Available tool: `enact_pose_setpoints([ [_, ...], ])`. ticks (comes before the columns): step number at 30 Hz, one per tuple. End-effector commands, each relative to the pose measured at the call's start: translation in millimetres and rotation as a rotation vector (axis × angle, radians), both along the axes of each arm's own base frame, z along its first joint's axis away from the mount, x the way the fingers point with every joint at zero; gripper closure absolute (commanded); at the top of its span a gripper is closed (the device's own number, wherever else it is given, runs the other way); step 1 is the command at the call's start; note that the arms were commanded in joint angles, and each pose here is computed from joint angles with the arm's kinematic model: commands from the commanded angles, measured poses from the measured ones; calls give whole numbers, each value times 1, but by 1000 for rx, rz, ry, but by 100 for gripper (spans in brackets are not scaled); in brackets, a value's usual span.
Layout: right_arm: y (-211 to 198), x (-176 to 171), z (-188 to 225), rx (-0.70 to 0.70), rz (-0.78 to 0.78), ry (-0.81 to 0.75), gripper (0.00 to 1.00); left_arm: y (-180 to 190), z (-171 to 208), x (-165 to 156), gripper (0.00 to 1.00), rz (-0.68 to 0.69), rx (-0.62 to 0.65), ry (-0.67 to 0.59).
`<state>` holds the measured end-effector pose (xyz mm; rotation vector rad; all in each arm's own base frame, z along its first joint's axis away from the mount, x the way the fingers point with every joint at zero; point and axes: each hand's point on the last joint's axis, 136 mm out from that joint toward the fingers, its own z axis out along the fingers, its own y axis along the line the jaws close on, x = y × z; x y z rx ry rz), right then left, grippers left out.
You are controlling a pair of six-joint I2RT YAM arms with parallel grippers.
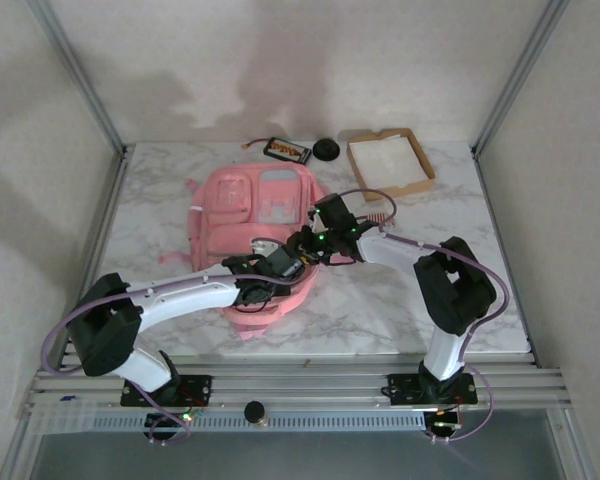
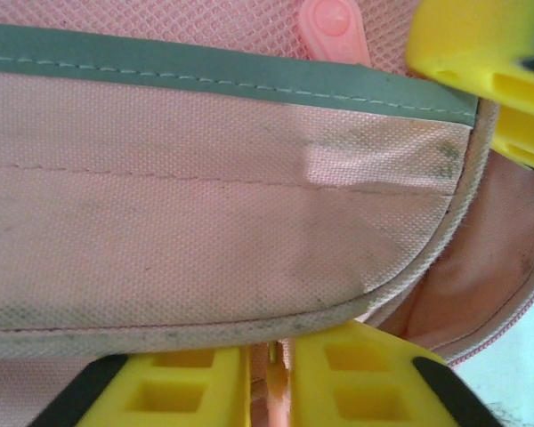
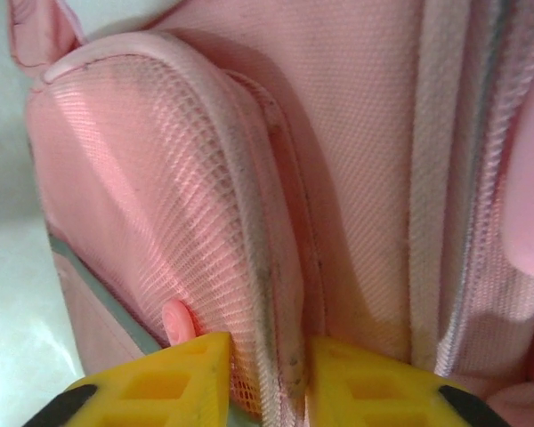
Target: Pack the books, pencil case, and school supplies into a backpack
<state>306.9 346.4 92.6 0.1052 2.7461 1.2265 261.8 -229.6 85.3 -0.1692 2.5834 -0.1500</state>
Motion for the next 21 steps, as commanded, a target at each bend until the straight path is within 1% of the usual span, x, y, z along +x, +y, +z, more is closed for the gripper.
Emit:
enact_pose_setpoints([
  [1,10,4,-1,2,-3,-22,76,13,8,11,88,58,37,-44],
  [3,10,8,-3,-17,-12,-39,78,13,9,11,92,58,24,-42],
  [6,10,15,-2,-24,-27,-63,86,10,10,13,96,52,3,-40],
  [7,9,18,-2,-28,-35,-72,89,12,10,13,100,59,6,-37],
  [11,7,30,1,-36,-51,-105,100,21,20,11,100,74,29,-45],
  [16,-4,50,11,-67,-82,-158,100,48,33,1,100,119,36,-46],
  [18,-11,58,15,-66,-93,-167,100,66,35,-5,100,147,53,-29],
  [21,-20,71,24,-71,-101,-189,100,101,36,-14,100,207,115,-14],
])
